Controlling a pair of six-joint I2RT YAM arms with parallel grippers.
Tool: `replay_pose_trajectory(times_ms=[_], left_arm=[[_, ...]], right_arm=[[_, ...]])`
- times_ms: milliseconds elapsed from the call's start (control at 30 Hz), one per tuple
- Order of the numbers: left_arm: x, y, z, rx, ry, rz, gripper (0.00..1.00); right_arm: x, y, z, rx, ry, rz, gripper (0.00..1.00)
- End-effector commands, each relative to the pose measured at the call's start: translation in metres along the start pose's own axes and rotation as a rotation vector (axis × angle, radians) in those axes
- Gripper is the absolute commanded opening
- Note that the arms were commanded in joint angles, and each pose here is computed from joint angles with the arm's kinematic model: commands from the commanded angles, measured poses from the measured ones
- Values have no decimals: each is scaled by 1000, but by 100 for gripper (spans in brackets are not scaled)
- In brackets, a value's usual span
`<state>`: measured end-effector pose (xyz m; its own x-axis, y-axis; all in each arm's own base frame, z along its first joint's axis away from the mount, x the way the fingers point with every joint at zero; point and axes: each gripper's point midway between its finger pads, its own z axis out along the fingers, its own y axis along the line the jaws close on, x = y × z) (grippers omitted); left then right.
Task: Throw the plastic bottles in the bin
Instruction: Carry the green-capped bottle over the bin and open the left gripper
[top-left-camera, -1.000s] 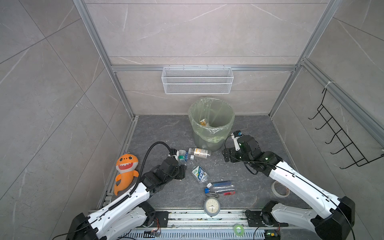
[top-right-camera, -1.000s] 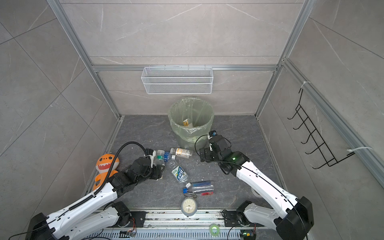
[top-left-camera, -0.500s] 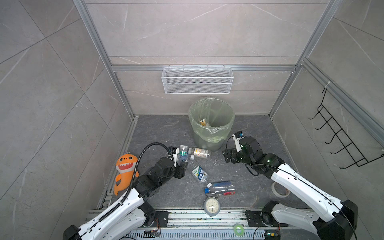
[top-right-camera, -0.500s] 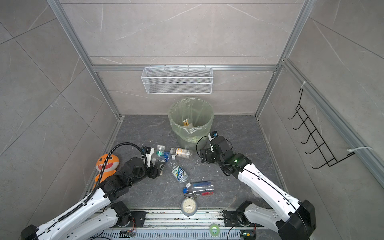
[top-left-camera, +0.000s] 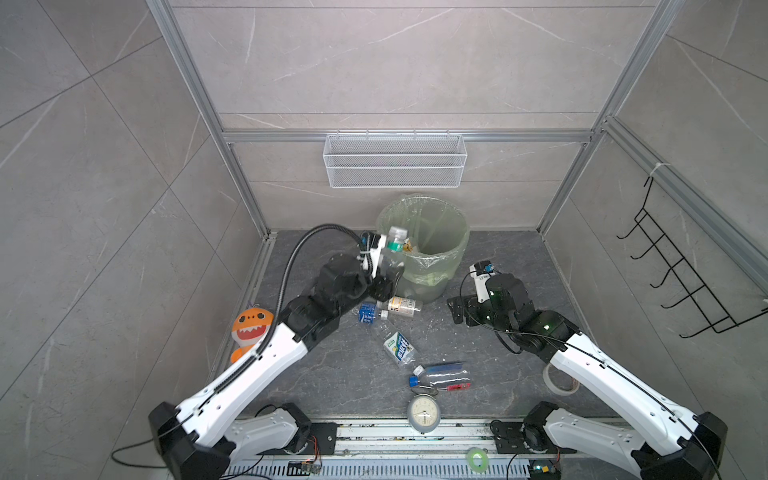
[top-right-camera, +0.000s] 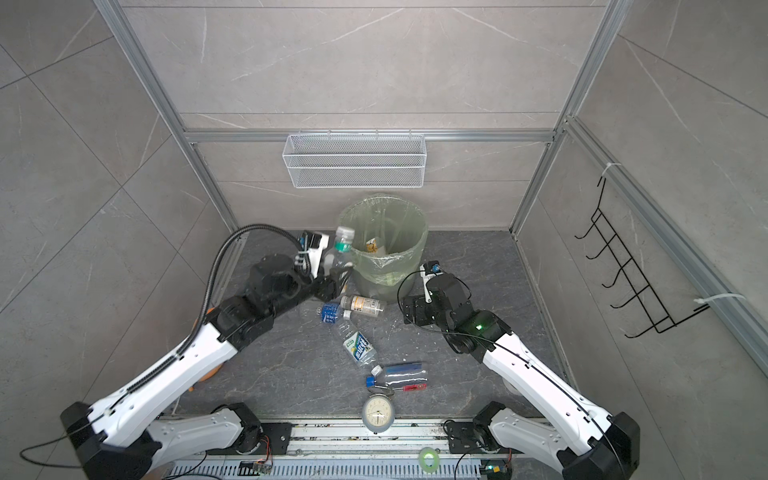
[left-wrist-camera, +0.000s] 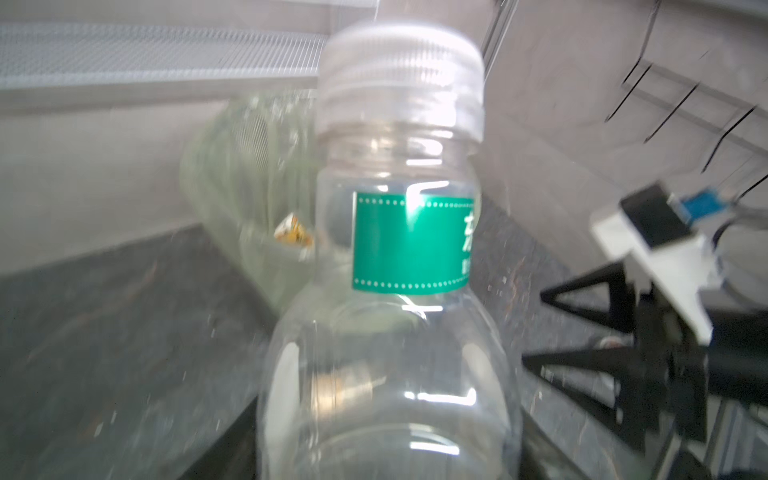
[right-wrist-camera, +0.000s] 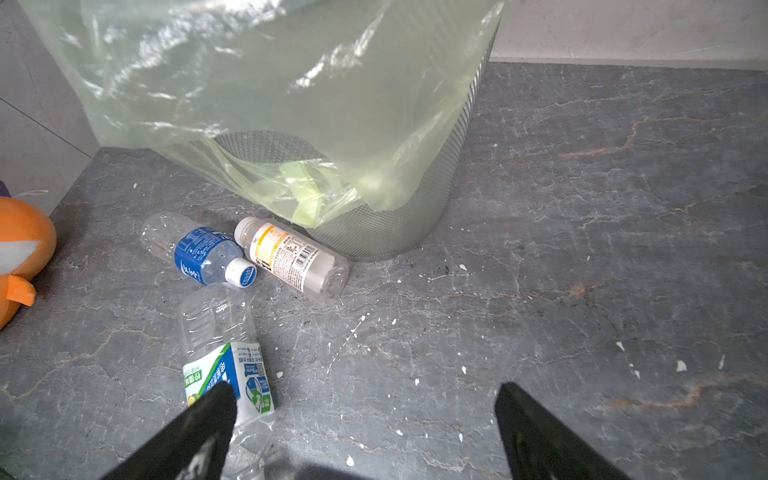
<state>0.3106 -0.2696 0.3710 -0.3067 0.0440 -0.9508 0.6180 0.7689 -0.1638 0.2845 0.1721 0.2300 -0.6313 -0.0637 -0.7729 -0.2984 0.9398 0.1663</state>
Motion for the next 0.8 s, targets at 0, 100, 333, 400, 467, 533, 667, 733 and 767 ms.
replay_pose_trajectory(times_ms=[0,100,333,400,467,533,667,733,767], left_arm=[[-80,-10,24,104,-162,84,64],[-114,8,67,128,-160,46,82],[-121,44,83,82,-147,-51,100],[-122,48,66,70,-176,-49,100],[-120,53,53,55,-189,-63,100],[-117,57,43,47,-191,-77,100],[-104,71,25,1,-190,-111,100],[-94,78,17,-17,-189,-137,100],[-89,81,11,-25,-190,-149,100]], right_arm=[[-6,9,-8,-45,-17,4,99],[-2,11,-7,-65,-13,30,100],[4,6,-18,-62,-23,39,100],[5,8,-20,-74,-25,26,100],[6,10,-21,-87,-24,15,100],[8,12,-19,-98,-17,2,100],[11,18,-13,-126,-3,-11,99],[14,22,-11,-136,6,-20,100],[15,23,-10,-136,10,-28,99]])
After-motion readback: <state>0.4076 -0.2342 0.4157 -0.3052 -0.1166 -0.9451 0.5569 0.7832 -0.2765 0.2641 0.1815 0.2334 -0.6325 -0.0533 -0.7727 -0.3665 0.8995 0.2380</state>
